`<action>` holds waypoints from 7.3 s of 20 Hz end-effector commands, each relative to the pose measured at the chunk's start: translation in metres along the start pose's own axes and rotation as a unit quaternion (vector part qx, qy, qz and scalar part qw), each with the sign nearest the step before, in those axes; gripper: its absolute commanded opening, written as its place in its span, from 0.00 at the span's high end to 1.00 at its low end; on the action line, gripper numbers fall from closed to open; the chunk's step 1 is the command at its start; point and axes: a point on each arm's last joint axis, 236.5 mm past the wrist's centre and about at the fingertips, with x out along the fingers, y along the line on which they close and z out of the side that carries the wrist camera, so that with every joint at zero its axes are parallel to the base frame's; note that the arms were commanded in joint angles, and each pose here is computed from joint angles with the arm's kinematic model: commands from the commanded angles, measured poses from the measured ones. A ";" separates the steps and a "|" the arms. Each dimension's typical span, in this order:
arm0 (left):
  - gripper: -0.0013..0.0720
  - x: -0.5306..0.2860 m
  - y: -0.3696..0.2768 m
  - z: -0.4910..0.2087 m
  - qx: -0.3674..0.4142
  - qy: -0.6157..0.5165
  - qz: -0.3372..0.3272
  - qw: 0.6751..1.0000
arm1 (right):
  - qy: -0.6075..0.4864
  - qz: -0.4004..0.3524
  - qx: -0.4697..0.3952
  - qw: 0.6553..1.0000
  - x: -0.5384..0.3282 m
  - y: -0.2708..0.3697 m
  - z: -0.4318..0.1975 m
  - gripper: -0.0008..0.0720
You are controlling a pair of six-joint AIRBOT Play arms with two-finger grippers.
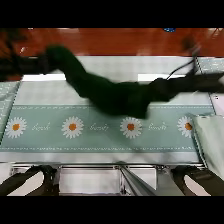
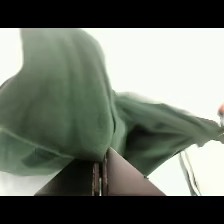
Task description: Fold the shirts.
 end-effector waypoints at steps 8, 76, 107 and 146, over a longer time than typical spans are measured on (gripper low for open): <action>0.96 -0.203 -0.182 0.079 0.247 -0.255 0.110 0.928 | -0.213 -0.179 -0.200 0.939 -0.265 0.101 0.075 0.96; 0.96 0.120 0.234 -0.080 -0.255 0.115 0.133 0.951 | 0.145 -0.115 0.326 0.927 0.023 -0.192 -0.230 0.43; 0.96 -0.251 -0.199 0.106 0.214 -0.339 0.100 0.911 | -0.361 -0.221 -0.217 0.880 -0.336 0.127 0.102 0.96; 0.29 -0.058 0.259 -0.082 -0.287 0.217 0.213 0.908 | 0.015 -0.173 0.271 0.947 -0.055 -0.300 0.061 0.43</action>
